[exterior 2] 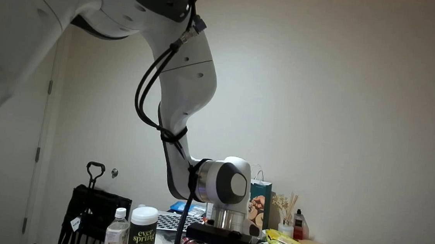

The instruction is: Move an object

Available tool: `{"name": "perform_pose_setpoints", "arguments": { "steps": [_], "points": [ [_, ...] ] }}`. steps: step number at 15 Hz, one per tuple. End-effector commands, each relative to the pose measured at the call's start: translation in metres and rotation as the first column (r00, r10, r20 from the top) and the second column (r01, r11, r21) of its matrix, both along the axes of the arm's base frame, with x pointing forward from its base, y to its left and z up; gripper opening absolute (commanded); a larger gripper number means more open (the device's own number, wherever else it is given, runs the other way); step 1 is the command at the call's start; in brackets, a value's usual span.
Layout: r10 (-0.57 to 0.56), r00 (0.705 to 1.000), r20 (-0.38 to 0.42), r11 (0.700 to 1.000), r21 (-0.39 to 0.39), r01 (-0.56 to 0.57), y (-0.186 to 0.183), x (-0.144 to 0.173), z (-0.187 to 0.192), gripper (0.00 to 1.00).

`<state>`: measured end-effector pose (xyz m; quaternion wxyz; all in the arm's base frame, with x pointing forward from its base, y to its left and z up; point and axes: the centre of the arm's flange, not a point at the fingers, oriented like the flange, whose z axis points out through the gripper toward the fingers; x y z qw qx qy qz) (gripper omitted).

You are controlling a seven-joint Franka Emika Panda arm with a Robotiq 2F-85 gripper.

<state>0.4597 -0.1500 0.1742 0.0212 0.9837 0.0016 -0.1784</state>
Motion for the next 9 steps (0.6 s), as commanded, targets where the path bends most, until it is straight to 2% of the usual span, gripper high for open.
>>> {"name": "perform_pose_setpoints", "arguments": {
  "steps": [1, 7, 8, 9],
  "points": [
    [-0.028, 0.999, 0.035, 1.000, -0.006, 0.028, -0.023, 0.026, -0.029, 1.00],
    [-0.011, 0.996, 0.091, 1.000, -0.022, 0.013, -0.041, 0.069, -0.050, 1.00],
    [-0.016, 0.995, 0.101, 1.000, -0.020, 0.018, -0.039, 0.071, -0.045, 1.00],
    [-0.010, 0.998, 0.069, 0.999, -0.038, 0.013, -0.034, 0.062, -0.044, 1.00]
  ]
}}
